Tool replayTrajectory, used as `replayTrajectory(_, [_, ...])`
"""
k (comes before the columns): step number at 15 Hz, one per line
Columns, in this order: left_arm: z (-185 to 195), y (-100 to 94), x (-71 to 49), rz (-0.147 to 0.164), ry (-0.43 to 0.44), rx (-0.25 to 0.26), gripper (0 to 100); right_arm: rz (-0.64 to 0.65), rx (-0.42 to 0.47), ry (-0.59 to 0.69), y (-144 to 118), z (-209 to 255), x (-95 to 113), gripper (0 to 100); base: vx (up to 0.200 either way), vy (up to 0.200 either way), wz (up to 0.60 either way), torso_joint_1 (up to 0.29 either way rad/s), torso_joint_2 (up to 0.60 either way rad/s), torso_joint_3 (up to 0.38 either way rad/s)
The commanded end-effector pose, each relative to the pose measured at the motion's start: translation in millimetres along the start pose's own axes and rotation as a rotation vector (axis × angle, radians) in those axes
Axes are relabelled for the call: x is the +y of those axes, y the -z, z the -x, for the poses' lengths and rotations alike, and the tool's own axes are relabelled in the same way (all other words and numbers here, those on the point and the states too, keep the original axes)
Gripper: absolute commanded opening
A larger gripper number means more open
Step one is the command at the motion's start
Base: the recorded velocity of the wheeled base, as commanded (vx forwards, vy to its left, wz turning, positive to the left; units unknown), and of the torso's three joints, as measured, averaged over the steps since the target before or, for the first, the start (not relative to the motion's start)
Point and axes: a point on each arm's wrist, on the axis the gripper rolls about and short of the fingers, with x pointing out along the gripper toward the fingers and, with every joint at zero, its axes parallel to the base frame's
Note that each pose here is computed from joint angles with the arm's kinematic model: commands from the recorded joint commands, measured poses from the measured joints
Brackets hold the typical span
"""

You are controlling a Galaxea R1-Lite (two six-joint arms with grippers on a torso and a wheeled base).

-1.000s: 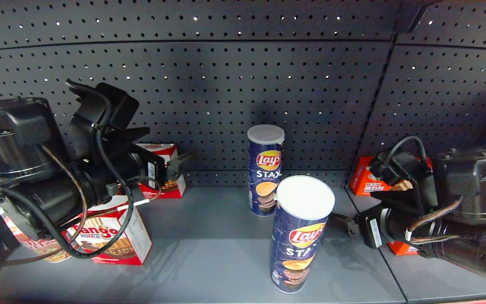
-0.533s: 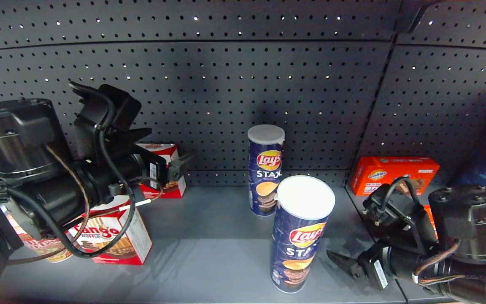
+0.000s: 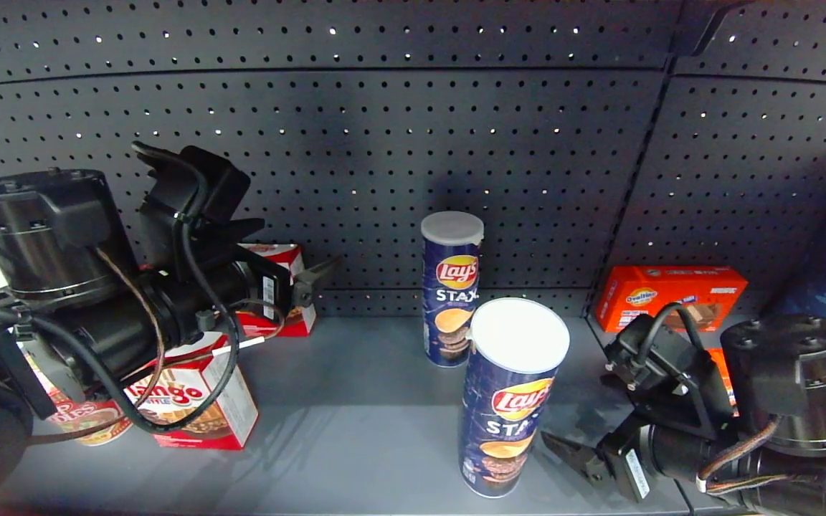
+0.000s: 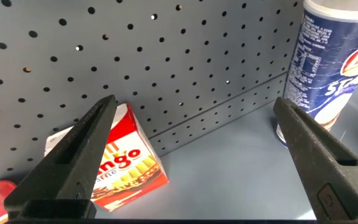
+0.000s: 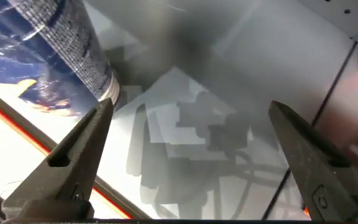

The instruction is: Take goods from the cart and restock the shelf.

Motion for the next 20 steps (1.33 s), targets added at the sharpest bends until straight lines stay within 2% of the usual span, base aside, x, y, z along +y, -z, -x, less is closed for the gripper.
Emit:
replayTrajectory(1, [0,0.9,-0.2,0.0,0.0,0.003,100,0.008,-0.006,-0.014,-4,-3,4,100,0.0,0.0,0.0,0.0,0.0,0.0])
replayTrajectory(20, [-1,2.9,-0.6,-0.001,0.003,0.01,100,0.043,-0.011,-0.077,-12,-22,26,100,0.0,0.0,0.0,0.0,0.0,0.0])
